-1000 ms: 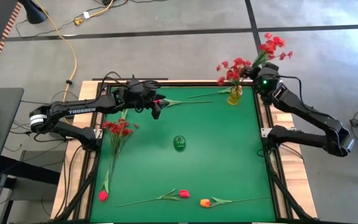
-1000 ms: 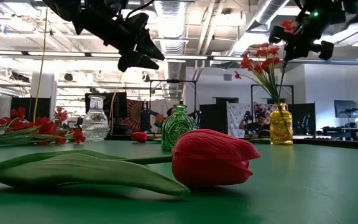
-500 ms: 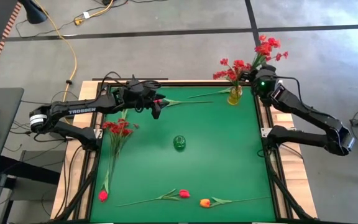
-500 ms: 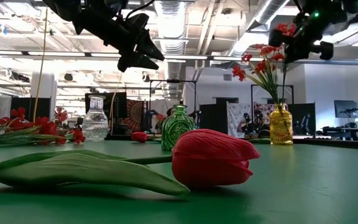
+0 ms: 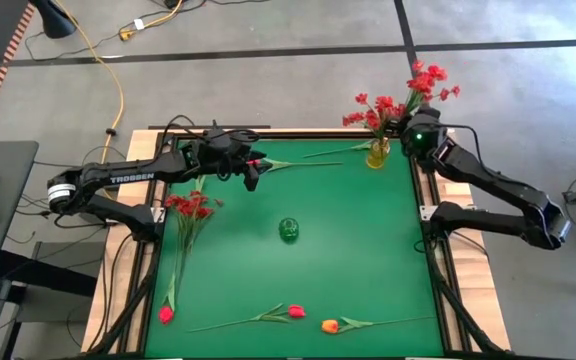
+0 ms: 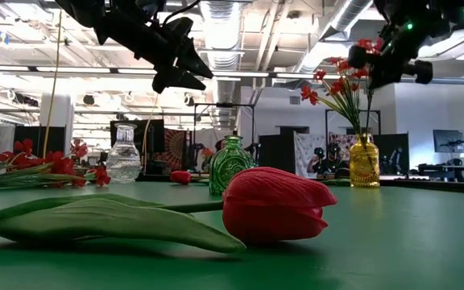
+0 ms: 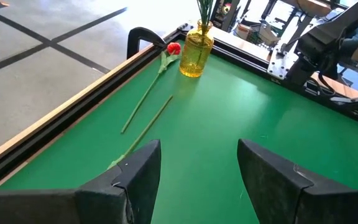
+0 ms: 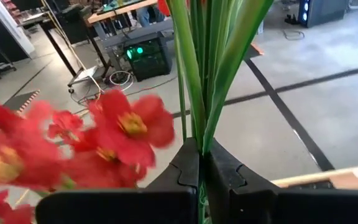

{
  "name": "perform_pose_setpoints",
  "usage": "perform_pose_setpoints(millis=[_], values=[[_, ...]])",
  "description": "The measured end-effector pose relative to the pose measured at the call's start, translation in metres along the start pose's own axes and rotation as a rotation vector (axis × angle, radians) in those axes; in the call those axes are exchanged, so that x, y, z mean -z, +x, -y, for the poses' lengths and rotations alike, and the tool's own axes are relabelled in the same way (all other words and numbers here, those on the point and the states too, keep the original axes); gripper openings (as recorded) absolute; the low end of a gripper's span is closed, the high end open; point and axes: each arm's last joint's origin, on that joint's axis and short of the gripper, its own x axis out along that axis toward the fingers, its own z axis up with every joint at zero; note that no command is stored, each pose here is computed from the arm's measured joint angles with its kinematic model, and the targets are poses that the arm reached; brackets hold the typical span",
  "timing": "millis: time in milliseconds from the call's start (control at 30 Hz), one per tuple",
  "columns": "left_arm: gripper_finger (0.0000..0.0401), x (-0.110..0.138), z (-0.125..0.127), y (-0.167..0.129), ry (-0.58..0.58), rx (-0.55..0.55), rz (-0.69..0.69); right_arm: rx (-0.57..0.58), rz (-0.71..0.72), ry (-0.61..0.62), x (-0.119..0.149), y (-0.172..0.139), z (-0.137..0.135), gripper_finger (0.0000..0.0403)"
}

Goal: Sort flowers into vase by color
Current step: Put the right red flowers into the yellow vase

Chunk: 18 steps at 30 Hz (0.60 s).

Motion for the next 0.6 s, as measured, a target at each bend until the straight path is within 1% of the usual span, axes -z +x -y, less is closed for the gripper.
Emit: perform_pose_setpoints(millis=[133,267,500,600], values=[[0.0200,0.000,0.000,0.000,0.000,0.000,0.000,0.010,-0.014,0.017,0.011,0.003,0.004,0.0033],[0.0200,0.000,0.000,0.000,0.000,0.000,-0.001,0.005,-0.005,0.029,0.015,0.004,0.004,0.0033],[0.0200,0.000,0.000,0.000,0.005,-0.001,0.000,0.011,-0.030,0.022,0.026,0.007,0.008,0.0034],[0.0200,0.000,0.000,0.000,0.015,-0.005,0.001,0.010,-0.030,0.028,0.026,0.007,0.008,0.0039]])
